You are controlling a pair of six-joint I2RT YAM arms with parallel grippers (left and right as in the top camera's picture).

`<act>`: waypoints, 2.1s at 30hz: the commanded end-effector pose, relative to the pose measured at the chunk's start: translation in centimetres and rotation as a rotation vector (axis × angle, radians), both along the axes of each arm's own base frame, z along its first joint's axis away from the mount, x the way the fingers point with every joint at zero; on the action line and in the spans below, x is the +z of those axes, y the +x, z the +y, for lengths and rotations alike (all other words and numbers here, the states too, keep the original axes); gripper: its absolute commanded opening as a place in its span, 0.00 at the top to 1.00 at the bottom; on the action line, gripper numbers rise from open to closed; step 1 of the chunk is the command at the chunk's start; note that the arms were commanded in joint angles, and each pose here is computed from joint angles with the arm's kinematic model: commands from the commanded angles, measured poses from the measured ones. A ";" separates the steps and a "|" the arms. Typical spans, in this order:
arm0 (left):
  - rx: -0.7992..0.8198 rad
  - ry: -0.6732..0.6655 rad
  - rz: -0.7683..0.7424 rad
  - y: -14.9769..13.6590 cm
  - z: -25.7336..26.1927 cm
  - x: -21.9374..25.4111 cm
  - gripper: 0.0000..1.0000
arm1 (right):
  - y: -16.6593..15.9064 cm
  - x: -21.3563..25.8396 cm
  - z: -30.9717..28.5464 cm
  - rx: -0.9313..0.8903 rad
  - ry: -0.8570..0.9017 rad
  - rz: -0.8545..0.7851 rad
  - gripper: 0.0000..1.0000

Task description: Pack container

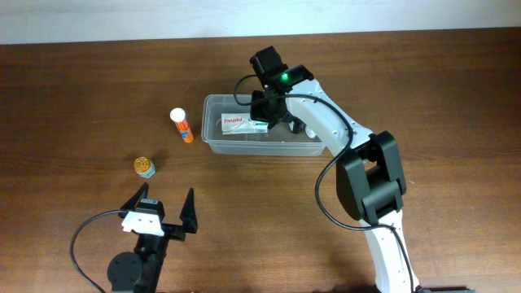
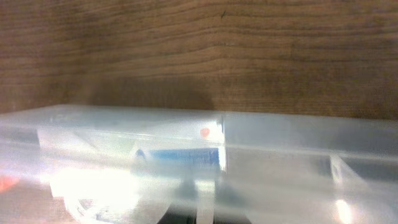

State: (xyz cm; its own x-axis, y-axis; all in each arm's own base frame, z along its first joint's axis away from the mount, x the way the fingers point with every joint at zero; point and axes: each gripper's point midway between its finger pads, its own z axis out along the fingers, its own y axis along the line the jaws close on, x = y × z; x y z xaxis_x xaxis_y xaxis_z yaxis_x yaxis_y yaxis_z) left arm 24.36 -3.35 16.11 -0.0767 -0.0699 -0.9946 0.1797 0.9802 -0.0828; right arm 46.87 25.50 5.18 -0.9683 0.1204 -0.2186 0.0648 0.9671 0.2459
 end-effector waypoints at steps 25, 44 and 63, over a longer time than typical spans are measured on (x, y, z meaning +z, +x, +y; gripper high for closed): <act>0.013 -0.005 0.000 0.0 0.3 0.0 0.01 | -7.1 26.5 -27.5 -0.345 -0.284 -0.186 0.01; 0.013 -0.005 0.000 0.0 0.3 0.0 0.01 | -13.0 17.7 -39.7 -0.653 -0.248 0.202 0.01; 0.088 0.004 0.006 0.2 1.5 -0.2 0.01 | -12.9 17.4 -39.7 -0.650 -0.249 0.201 0.02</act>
